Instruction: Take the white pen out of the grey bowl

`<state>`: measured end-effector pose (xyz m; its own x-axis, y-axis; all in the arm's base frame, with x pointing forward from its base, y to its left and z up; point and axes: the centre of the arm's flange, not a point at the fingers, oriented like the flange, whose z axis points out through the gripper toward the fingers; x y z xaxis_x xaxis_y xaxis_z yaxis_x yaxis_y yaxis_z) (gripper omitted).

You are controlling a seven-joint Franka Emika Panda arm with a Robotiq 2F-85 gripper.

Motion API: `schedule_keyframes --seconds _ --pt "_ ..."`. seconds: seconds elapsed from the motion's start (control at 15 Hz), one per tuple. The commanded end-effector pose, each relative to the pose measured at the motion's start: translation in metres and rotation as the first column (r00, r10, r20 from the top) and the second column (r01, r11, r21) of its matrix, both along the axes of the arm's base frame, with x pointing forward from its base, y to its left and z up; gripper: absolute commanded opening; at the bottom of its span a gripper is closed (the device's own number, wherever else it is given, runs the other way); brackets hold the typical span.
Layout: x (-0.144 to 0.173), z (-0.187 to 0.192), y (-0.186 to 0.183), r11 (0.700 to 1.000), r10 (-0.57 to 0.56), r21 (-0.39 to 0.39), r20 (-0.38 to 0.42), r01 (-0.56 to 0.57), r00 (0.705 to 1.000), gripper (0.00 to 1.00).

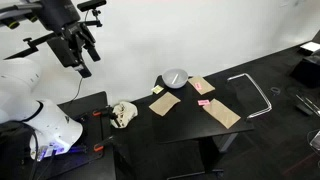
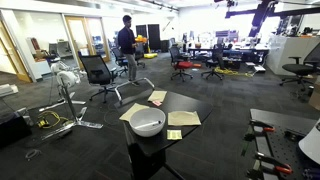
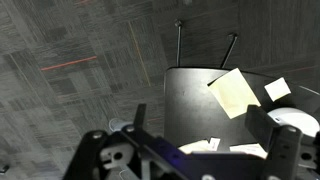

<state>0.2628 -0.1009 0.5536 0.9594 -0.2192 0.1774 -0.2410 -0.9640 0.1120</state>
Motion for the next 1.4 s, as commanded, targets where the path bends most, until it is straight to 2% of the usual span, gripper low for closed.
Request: schedule_keyframes --seconds 0.0,0.87,1.07,1.33 --pt "0.000 0.000 0.000 1.000 0.000 0.000 0.000 0.000 1.000 1.00" --pt "0.006 -0.001 0.003 1.000 0.013 -0.008 0.004 -0.013 1.000 1.00" --pt "0.028 0.001 0.020 0.995 0.101 -0.024 0.037 -0.101 0.994 1.00" --pt "0.060 0.003 0.056 0.964 0.261 -0.062 0.071 -0.257 0.963 1.00"
